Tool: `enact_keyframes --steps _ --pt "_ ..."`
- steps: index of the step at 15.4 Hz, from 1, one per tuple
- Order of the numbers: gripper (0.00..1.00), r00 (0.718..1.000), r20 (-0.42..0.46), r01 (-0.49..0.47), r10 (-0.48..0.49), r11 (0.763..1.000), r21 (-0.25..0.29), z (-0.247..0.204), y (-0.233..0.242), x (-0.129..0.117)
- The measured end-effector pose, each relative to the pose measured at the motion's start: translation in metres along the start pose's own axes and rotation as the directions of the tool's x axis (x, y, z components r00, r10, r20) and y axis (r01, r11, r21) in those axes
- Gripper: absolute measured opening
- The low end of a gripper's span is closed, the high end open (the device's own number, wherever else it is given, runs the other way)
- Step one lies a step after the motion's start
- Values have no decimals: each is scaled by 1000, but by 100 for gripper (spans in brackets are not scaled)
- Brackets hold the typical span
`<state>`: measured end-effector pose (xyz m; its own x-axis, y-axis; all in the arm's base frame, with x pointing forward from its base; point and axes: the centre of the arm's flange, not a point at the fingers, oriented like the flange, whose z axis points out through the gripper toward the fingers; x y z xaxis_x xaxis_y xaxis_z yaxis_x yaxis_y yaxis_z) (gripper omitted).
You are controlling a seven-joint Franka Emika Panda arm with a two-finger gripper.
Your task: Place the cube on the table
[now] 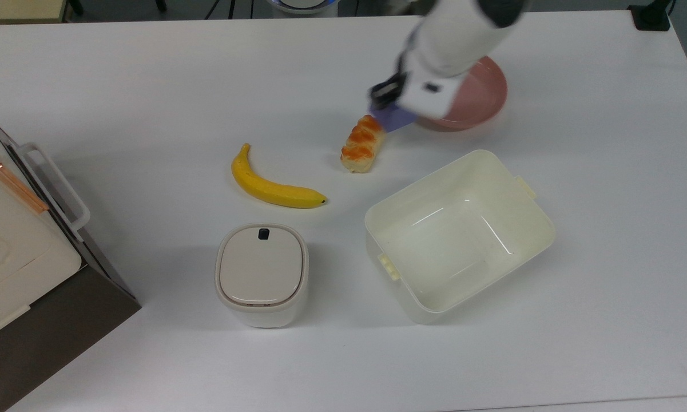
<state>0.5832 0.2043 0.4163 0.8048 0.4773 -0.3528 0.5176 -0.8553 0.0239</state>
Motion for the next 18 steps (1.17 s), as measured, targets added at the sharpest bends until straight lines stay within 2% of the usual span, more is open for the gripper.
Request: enact_keyframes --steps 4,6,8,9,11,12,14,15,18 --pt "56 984 -61 -164 165 986 24 4 109 -22" --pt "75 973 -77 -217 220 975 36 9 144 -32" --pt "94 967 -79 -241 243 970 41 12 159 -38" --pt "100 965 -80 -246 248 969 39 11 162 -39" --pt "100 956 -98 -273 275 961 34 2 171 -43" --pt "100 944 -116 -306 308 951 36 -6 179 -47" --pt "100 901 -159 -400 403 915 50 -29 197 -62" --pt "100 867 -189 -457 460 887 63 -45 211 -77" --pt "100 808 -249 -530 534 843 90 -78 230 -113"
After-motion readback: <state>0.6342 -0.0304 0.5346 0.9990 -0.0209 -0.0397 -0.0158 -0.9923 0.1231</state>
